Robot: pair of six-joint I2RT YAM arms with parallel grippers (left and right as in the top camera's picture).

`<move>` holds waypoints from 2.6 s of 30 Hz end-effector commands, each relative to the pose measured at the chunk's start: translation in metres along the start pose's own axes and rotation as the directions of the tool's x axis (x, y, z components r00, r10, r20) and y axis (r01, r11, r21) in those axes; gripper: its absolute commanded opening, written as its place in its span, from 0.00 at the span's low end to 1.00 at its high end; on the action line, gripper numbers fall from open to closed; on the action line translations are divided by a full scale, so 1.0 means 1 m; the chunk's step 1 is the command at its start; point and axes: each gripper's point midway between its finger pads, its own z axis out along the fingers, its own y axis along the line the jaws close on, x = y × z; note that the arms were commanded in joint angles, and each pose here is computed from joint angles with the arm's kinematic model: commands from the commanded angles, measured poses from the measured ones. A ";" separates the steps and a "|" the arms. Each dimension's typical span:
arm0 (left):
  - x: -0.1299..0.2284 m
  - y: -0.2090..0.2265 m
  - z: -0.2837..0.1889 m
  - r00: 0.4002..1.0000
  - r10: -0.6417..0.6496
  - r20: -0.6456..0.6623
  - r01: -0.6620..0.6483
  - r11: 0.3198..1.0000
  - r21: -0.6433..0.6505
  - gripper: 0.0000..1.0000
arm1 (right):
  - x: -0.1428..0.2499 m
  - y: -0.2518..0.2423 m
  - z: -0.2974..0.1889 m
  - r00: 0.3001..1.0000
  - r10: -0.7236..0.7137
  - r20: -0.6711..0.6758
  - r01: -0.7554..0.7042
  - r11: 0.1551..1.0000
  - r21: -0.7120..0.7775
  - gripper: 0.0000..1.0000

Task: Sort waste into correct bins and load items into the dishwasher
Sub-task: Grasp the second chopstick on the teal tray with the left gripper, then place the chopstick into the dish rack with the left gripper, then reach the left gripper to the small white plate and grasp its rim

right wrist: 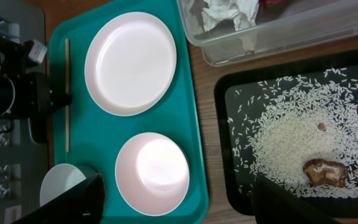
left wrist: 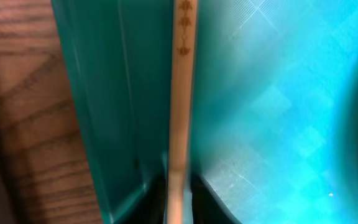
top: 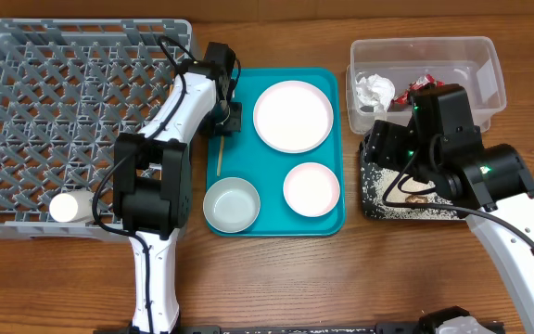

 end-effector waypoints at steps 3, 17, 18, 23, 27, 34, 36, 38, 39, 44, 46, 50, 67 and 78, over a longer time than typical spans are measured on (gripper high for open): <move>0.010 -0.007 0.000 0.998 -0.004 -0.066 0.005 1.000 0.022 0.04 | -0.006 0.003 -0.006 1.000 0.002 0.023 -0.002 1.000 -0.015 0.77; 0.001 0.036 -0.184 0.983 -0.068 0.171 0.080 0.994 -0.068 0.04 | -0.004 0.002 -0.006 1.000 0.003 0.017 -0.003 1.000 -0.012 0.76; 0.006 0.046 -0.189 0.983 -0.073 0.171 0.092 0.990 -0.105 0.04 | -0.004 0.002 -0.006 1.000 0.003 0.017 -0.003 1.000 -0.012 0.76; 0.023 0.087 -0.182 0.988 -0.111 0.107 0.134 0.964 -0.230 0.04 | -0.005 0.003 -0.006 1.000 0.003 0.017 -0.003 1.000 -0.012 0.77; 0.030 0.106 -0.150 0.986 -0.154 0.064 0.164 0.957 -0.238 0.05 | -0.005 0.003 -0.006 1.000 0.003 0.017 -0.003 1.000 -0.012 0.77; 0.038 0.113 -0.103 0.993 -0.119 0.006 0.119 0.980 -0.159 0.06 | -0.005 0.003 -0.006 1.000 0.003 0.020 -0.003 1.000 -0.013 0.77; 0.037 0.114 -0.099 0.995 -0.102 0.010 0.102 0.982 -0.159 0.07 | -0.006 0.003 -0.006 1.000 0.003 0.024 -0.002 1.000 -0.016 0.77; 0.036 0.115 -0.098 0.996 -0.083 0.012 0.084 0.983 -0.163 0.10 | -0.007 0.004 -0.006 1.000 0.003 0.027 -0.002 1.000 -0.018 0.77; 0.036 0.115 -0.098 0.997 -0.077 0.012 0.078 0.984 -0.163 0.12 | -0.007 0.004 -0.006 1.000 0.003 0.027 -0.003 1.000 -0.018 0.77; 0.033 0.115 -0.098 0.999 -0.037 0.015 0.039 0.986 -0.162 0.16 | -0.007 0.004 -0.006 1.000 0.003 0.026 -0.002 1.000 -0.018 0.77; 0.033 0.115 -0.098 0.999 -0.036 0.016 0.038 0.986 -0.162 0.15 | -0.007 0.004 -0.006 1.000 0.003 0.026 -0.002 1.000 -0.017 0.77; 0.036 0.112 -0.098 0.999 -0.038 0.004 0.038 0.988 -0.148 0.10 | -0.007 0.004 -0.006 1.000 0.003 0.026 -0.002 1.000 -0.017 0.77; 0.067 -0.059 -0.274 0.922 0.206 0.328 -0.304 0.910 0.282 1.00 | -0.005 0.006 -0.006 1.000 0.003 0.018 -0.002 1.000 -0.030 0.79; 0.112 -0.108 -0.163 0.995 0.094 0.032 -0.099 0.955 0.281 0.64 | -0.005 0.006 -0.006 1.000 0.002 0.018 -0.002 1.000 -0.030 0.81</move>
